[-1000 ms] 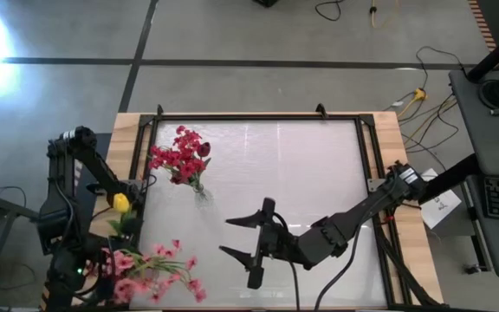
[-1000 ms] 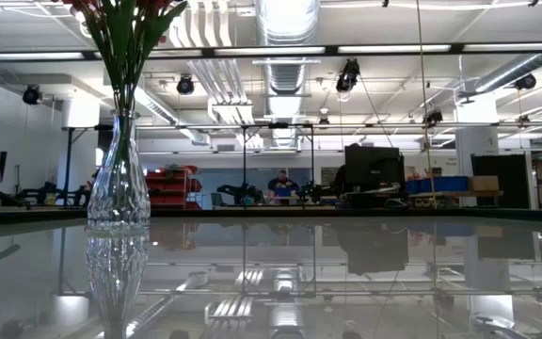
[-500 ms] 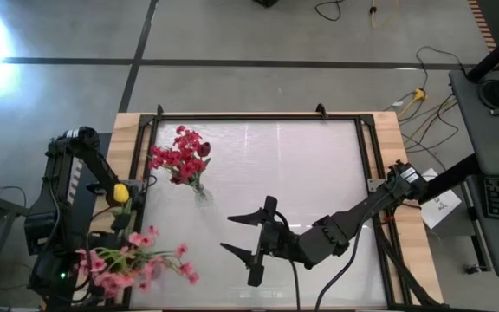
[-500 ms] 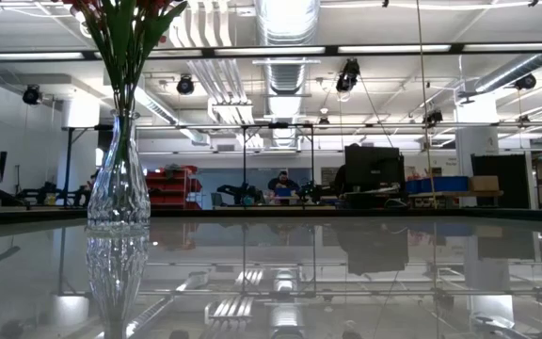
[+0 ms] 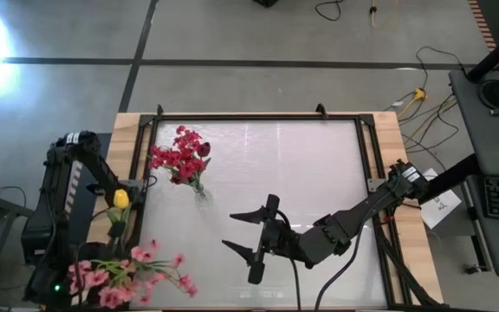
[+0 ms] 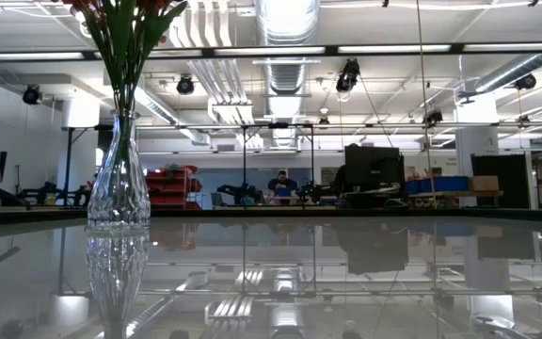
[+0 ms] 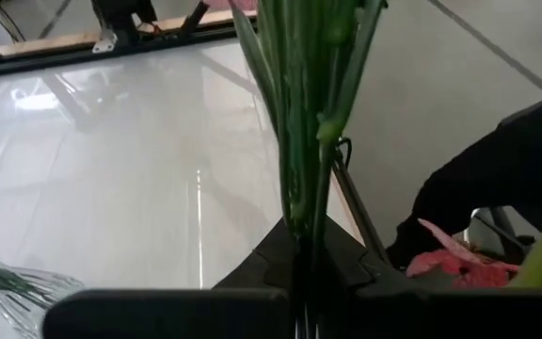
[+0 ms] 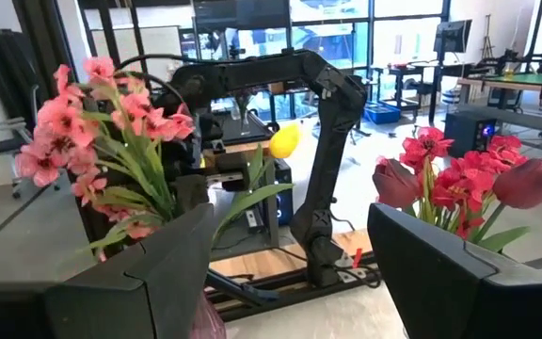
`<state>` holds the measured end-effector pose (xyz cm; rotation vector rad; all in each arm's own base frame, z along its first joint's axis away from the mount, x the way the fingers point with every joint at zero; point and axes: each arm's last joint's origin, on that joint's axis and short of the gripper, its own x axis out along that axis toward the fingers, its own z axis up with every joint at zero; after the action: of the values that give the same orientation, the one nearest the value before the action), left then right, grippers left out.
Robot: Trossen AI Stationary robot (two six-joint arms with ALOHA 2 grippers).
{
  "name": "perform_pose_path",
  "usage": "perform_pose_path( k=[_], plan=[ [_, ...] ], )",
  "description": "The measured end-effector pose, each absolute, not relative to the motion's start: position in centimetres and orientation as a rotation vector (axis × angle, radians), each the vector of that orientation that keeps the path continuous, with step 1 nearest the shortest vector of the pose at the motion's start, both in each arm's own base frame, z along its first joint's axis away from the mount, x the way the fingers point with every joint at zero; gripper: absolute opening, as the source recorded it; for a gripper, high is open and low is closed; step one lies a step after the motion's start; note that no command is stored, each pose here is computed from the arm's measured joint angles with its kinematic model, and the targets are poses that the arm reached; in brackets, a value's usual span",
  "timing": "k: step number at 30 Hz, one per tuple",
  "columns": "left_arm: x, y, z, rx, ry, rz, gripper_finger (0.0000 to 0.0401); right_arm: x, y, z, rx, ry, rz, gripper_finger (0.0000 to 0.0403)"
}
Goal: Sort flowers into vase by color
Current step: Put the pink flower into the purple vase
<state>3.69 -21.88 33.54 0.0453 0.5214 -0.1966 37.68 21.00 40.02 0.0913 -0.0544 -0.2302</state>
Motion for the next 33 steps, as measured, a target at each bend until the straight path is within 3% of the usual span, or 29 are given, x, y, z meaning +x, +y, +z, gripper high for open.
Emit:
perform_pose_path(
  k=[16,33],
  plan=[
    [1.3,-21.4,33.2,-0.005,0.418,-0.232,0.0000,37.2,20.7,40.8,0.148,-0.075,-0.229,0.0274],
    [-1.1,-20.7,29.0,-0.054,0.368,-0.254,0.0000,37.2,20.7,40.8,0.185,-0.079,-0.228,0.0274]
  ],
)
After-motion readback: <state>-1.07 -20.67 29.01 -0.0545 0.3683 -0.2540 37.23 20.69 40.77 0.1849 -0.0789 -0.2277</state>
